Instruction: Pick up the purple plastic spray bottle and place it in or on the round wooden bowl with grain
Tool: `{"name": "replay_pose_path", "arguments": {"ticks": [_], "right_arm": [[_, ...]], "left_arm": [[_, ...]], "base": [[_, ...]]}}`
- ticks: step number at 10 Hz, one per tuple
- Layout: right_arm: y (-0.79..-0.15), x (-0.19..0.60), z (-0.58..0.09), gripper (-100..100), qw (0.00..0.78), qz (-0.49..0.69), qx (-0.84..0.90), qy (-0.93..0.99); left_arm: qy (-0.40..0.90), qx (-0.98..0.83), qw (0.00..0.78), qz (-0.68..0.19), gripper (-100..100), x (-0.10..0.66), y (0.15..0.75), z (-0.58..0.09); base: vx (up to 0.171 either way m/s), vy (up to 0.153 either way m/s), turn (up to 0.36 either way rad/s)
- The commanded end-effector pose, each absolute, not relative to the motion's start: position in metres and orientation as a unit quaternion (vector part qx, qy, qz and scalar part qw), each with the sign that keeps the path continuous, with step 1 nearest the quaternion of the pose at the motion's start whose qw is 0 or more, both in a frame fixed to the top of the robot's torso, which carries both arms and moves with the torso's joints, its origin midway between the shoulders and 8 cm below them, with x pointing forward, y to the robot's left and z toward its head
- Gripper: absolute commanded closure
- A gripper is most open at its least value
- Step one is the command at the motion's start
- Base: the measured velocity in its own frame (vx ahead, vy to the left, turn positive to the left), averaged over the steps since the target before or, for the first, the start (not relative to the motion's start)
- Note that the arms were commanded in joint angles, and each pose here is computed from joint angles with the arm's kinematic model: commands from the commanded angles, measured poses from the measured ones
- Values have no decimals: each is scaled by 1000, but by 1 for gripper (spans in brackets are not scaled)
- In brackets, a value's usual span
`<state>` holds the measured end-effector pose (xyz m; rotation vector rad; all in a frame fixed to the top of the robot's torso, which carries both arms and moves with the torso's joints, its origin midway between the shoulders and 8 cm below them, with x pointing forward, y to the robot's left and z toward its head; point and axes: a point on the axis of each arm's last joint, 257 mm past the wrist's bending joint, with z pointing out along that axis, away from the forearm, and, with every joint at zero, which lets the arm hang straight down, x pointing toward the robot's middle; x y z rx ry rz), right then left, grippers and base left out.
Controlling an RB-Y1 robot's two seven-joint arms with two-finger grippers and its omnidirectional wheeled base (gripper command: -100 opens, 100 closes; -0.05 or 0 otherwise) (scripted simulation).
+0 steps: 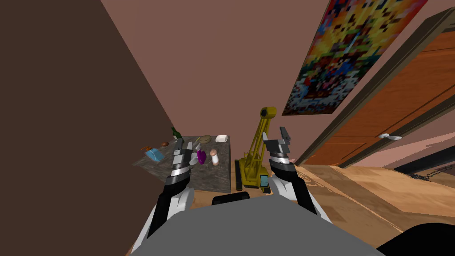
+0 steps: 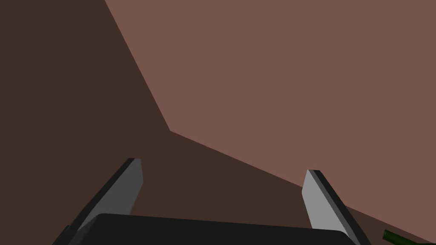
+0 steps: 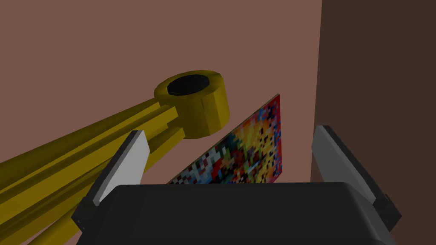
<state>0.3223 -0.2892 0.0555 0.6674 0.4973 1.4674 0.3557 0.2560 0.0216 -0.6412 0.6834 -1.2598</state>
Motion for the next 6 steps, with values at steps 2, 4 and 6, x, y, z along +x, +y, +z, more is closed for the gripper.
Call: {"name": "replay_pose_path", "arguments": {"ticks": [2,4,6], "right_arm": [[-289,322,56,0,665,650,296,220],[-289,322,56,0,665,650,295,220],[-289,322,56,0,665,650,295,220]], "left_arm": [[339,-275,710,-553,-100,359,253,12],[364,-265,712,-538,-100,362,252,4],[393,-254,715,-520,-100,365,251,-7]], "base": [[-1,15,-20],[-7,29,-19],[-10,43,-21]]}}
